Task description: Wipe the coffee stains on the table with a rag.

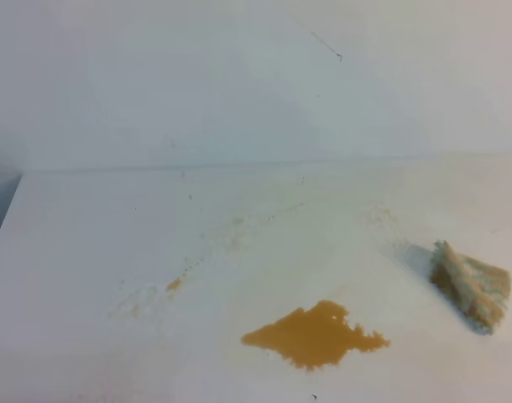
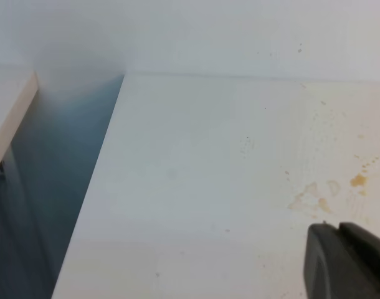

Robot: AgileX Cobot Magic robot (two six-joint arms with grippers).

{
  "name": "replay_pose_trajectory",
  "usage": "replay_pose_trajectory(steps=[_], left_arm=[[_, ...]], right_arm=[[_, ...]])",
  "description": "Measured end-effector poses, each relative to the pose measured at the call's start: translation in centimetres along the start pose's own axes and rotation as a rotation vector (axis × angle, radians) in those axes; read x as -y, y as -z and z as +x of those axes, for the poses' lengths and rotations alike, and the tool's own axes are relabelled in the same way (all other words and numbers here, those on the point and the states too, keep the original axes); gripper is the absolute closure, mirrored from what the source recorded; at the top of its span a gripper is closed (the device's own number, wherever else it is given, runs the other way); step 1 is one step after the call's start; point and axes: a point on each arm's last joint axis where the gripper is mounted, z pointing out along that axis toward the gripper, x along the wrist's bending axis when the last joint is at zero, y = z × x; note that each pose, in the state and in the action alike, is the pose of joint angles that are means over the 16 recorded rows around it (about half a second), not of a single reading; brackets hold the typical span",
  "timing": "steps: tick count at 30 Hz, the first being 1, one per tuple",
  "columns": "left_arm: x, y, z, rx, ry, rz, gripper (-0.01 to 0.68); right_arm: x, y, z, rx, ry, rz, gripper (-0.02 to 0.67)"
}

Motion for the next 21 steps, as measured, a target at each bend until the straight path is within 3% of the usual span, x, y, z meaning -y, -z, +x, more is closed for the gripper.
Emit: replay_pose_trajectory(steps=[21], left_arm=[[0.0, 0.0, 0.0, 0.0, 0.0, 0.0, 0.673]], right_arm=[[0.0, 0.0, 0.0, 0.0, 0.0, 0.0, 0.651]])
